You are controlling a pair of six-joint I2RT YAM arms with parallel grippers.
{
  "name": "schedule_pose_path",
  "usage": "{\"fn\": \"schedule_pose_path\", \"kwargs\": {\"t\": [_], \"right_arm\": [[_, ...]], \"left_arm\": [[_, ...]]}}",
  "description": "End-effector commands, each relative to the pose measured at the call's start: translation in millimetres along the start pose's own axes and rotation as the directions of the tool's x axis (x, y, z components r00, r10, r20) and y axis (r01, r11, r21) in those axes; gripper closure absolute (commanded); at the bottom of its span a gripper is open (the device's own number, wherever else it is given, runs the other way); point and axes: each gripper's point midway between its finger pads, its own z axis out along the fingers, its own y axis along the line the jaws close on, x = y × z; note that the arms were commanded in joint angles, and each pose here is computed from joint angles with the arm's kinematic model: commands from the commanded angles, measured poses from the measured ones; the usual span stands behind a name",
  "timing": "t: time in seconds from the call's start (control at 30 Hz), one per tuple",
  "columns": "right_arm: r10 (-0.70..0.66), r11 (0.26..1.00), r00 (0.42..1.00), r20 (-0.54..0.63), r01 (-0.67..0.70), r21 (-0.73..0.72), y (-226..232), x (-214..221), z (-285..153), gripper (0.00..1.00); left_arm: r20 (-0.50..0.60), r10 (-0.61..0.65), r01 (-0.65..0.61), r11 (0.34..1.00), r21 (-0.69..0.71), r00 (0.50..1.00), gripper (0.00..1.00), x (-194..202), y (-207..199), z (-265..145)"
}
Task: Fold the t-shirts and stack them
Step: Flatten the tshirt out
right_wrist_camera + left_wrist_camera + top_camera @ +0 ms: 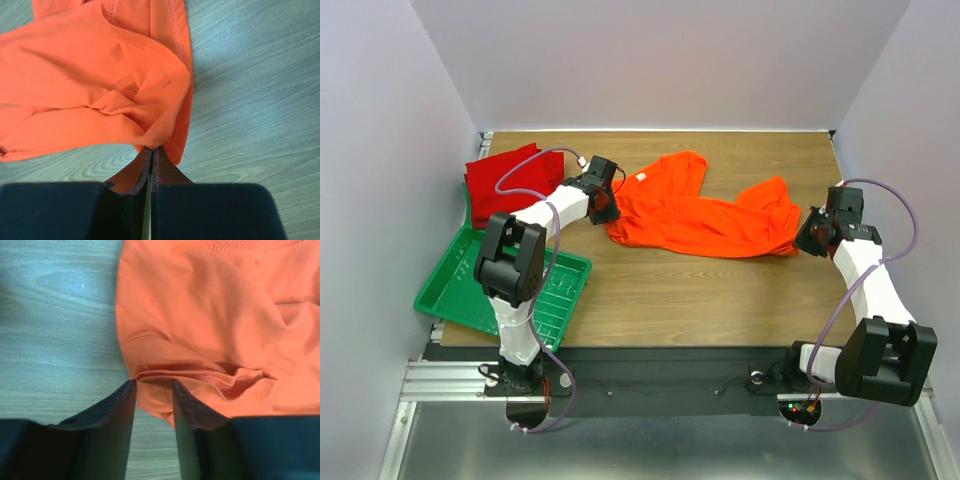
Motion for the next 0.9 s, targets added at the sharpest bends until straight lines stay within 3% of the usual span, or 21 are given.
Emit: {"fn": "schedule_pose_path", "kwargs": {"t": [0.0,0.1,0.33,0.43,0.63,0.87], "right_arm": [[0.011,1.0,0.998,0.057,-0.011,0.001,5,-22,-7,0.98],[0.011,1.0,0.998,0.058,-0.011,0.003,5,-22,-8,0.98],[0.019,1.0,0.998,0.055,-0.019,0.003,5,-21,-6,0.98],[0.02,1.0,0.998,0.055,-0.02,0.003,5,-21,-5,0.98],[0.02,1.0,0.999,0.05,-0.02,0.0,5,-20,-4,0.98],[0.022,1.0,0.999,0.046,-0.021,-0.013,8,-19,-4,0.98]], "left_arm": [[0.032,-0.009,0.008,1.0,0.028,0.999,0.73,-13,-12,0],[0.035,-0.007,0.006,1.0,0.024,0.999,0.75,-14,-12,0],[0.045,0.008,-0.008,1.0,0.009,0.999,1.0,-17,-9,-4],[0.053,0.006,-0.006,1.0,0.006,0.999,1.0,-19,-8,-8],[0.112,-0.013,0.015,1.0,-0.015,0.994,0.56,-28,-2,-19],[0.1,0.001,-0.001,1.0,-0.001,0.995,0.53,-28,-8,-1]]}}
